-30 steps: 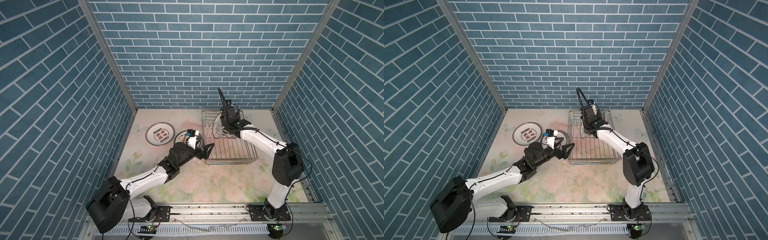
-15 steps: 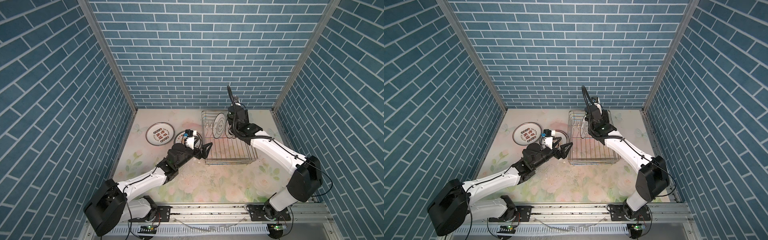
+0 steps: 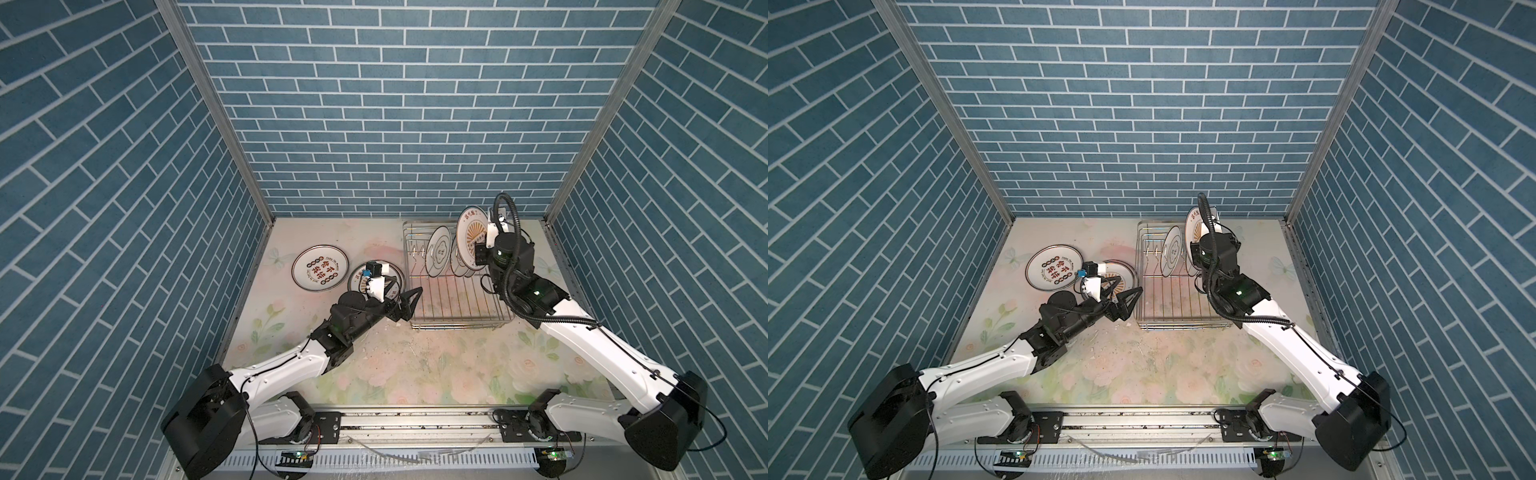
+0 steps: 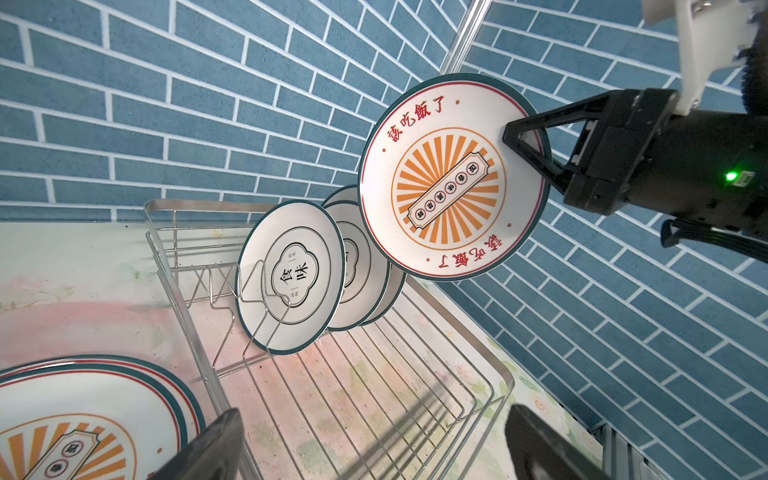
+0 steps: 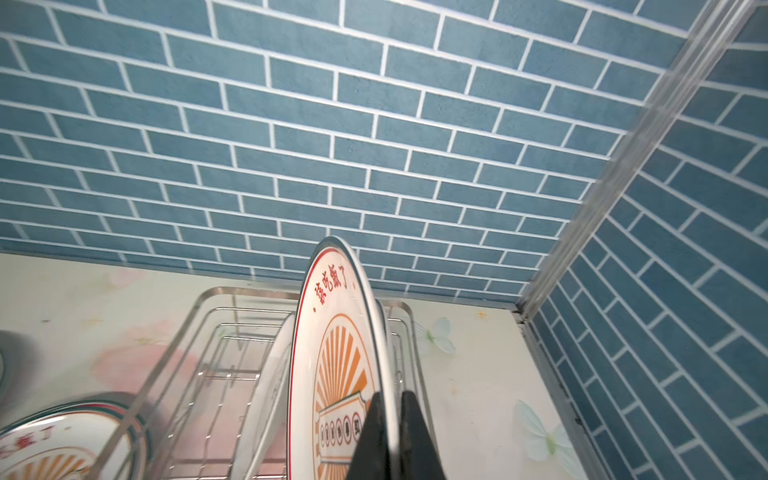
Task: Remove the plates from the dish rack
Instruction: 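Close the right gripper on the sunburst plate rim and lift it out, then hold the sunburst plate up with the right gripper while the left gripper grasps its rim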
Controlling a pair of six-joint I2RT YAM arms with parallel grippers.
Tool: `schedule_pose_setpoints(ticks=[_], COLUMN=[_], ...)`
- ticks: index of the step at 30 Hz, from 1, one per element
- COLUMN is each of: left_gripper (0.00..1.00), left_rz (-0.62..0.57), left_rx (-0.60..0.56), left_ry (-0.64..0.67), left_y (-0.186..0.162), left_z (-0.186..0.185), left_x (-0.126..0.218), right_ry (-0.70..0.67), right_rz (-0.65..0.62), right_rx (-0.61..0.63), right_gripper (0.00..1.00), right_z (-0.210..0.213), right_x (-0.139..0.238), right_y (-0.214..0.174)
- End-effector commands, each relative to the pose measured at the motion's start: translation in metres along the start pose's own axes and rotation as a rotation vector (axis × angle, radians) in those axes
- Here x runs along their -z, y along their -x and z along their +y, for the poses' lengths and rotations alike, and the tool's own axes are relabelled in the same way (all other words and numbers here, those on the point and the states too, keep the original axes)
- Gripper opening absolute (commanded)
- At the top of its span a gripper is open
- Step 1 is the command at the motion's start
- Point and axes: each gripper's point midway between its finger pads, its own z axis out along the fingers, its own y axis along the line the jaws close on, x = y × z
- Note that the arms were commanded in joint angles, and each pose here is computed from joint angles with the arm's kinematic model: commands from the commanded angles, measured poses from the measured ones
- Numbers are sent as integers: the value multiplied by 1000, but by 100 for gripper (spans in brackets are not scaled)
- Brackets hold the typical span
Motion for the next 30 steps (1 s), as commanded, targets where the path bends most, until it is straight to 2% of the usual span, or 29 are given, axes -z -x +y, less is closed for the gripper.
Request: schedule_pose_setpoints(ticks=[1, 6, 13, 16, 21, 25, 30], left_gripper=[100, 100, 100, 100, 100, 100, 95], left_rz=[-37, -59, -21, -15, -14, -10, -87], left_rx=[6, 34, 138, 192, 223, 302, 326], left_ry=[-51, -47, -203, -178, -212, -157, -257], left_y=[6, 9, 12, 13, 19, 18, 27], left_z=[-10, -9, -37, -32, -35, -15, -18], left_x=[6, 11, 16, 19, 19, 15, 20], right_ry=[194, 362, 618, 686, 825, 884, 952], right_rz=[-73, -100, -119, -123, -112, -111, -81], right_rx=[-175, -264, -350, -375, -416, -450, -493], right_gripper=[0, 0, 0, 0, 0, 0, 0], right_z=[11, 19, 44, 50, 61, 61, 65], right_x=[15, 33, 59, 65, 77, 83, 82], right_y=[19, 19, 23, 22, 24, 23, 15])
